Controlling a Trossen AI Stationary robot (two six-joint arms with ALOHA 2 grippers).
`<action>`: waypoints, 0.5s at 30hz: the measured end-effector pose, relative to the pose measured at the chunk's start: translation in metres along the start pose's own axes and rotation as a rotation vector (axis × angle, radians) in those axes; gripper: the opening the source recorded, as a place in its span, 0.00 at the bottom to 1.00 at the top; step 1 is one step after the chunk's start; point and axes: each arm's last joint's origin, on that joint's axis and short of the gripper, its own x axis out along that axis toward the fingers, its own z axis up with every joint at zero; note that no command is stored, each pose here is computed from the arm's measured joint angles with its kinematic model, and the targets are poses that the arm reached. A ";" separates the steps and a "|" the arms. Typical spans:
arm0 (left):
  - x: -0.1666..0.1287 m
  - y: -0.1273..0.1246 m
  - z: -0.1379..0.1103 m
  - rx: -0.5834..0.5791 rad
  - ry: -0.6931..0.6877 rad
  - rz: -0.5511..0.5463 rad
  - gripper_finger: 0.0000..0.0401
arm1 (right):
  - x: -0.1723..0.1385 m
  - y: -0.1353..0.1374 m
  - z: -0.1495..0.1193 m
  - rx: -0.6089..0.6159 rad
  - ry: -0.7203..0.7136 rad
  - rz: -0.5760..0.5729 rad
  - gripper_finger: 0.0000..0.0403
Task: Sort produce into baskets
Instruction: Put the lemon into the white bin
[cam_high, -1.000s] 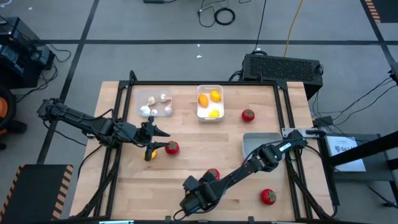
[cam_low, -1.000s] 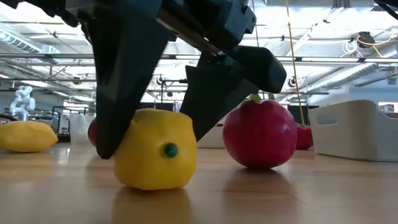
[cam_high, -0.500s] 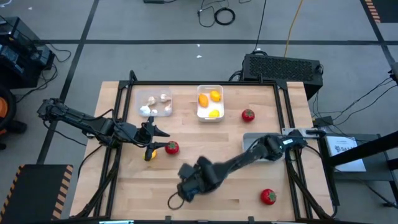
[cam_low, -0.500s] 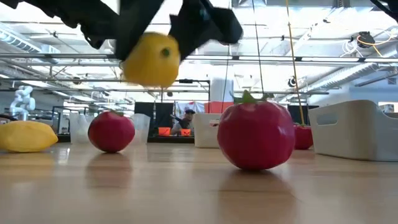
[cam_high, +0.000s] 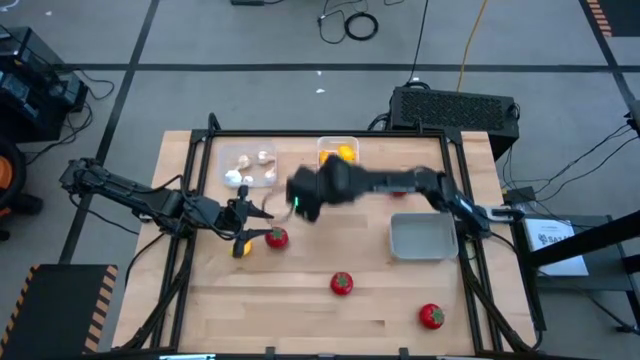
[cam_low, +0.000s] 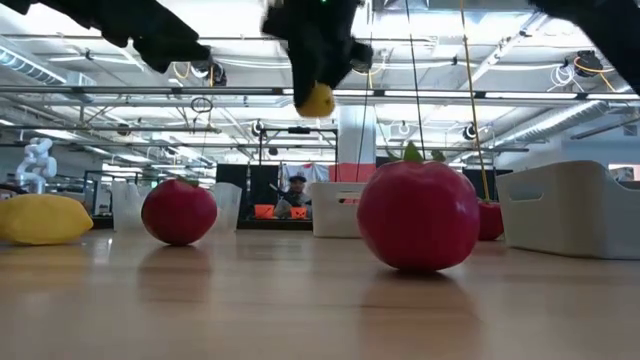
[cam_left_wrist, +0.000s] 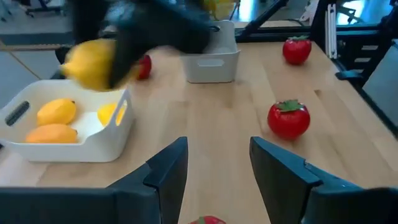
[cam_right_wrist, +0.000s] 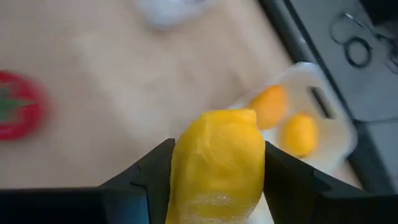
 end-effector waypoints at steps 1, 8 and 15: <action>0.000 0.000 0.000 0.012 0.000 0.002 0.45 | 0.008 -0.014 0.005 -0.003 0.019 -0.019 0.49; -0.001 0.007 -0.001 0.091 0.007 0.225 0.45 | 0.054 -0.097 0.028 0.020 0.135 -0.015 0.49; -0.011 0.019 -0.011 0.139 0.106 0.474 0.45 | 0.094 -0.146 0.027 0.057 0.200 -0.017 0.49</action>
